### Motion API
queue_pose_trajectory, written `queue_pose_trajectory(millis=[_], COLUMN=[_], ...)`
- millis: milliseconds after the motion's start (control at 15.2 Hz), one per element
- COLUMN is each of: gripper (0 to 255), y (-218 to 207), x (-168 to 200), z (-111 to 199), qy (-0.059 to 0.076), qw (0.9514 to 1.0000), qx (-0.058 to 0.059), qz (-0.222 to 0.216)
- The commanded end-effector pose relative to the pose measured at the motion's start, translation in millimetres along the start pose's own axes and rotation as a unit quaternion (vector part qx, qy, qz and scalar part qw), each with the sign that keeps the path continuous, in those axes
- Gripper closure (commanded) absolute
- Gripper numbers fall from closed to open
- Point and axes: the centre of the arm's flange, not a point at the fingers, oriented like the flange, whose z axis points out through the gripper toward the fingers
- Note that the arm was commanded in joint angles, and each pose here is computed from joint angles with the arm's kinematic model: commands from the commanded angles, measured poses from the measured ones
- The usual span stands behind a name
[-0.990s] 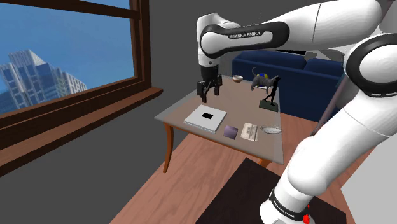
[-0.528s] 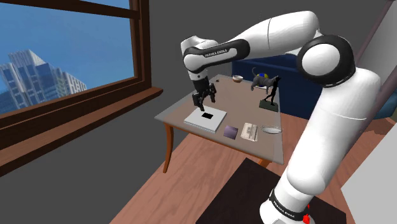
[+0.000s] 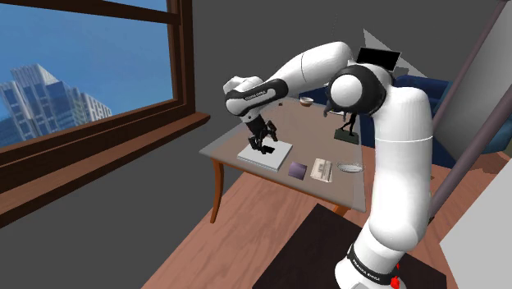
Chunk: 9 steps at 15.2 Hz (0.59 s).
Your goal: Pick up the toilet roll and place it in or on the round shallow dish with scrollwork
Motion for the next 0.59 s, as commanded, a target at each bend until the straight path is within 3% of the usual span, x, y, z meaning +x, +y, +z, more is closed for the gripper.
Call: queue_pose_trajectory(millis=[0, 264, 528], gripper=[0, 0, 0], y=[4, 15, 28], x=[22, 65, 103], z=[19, 63, 111], qy=[-0.029, -0.086, -0.142], qw=[0.9994, 0.9952, 0.9869], qx=[-0.016, -0.046, -0.076], qz=[0.001, 0.002, 0.003])
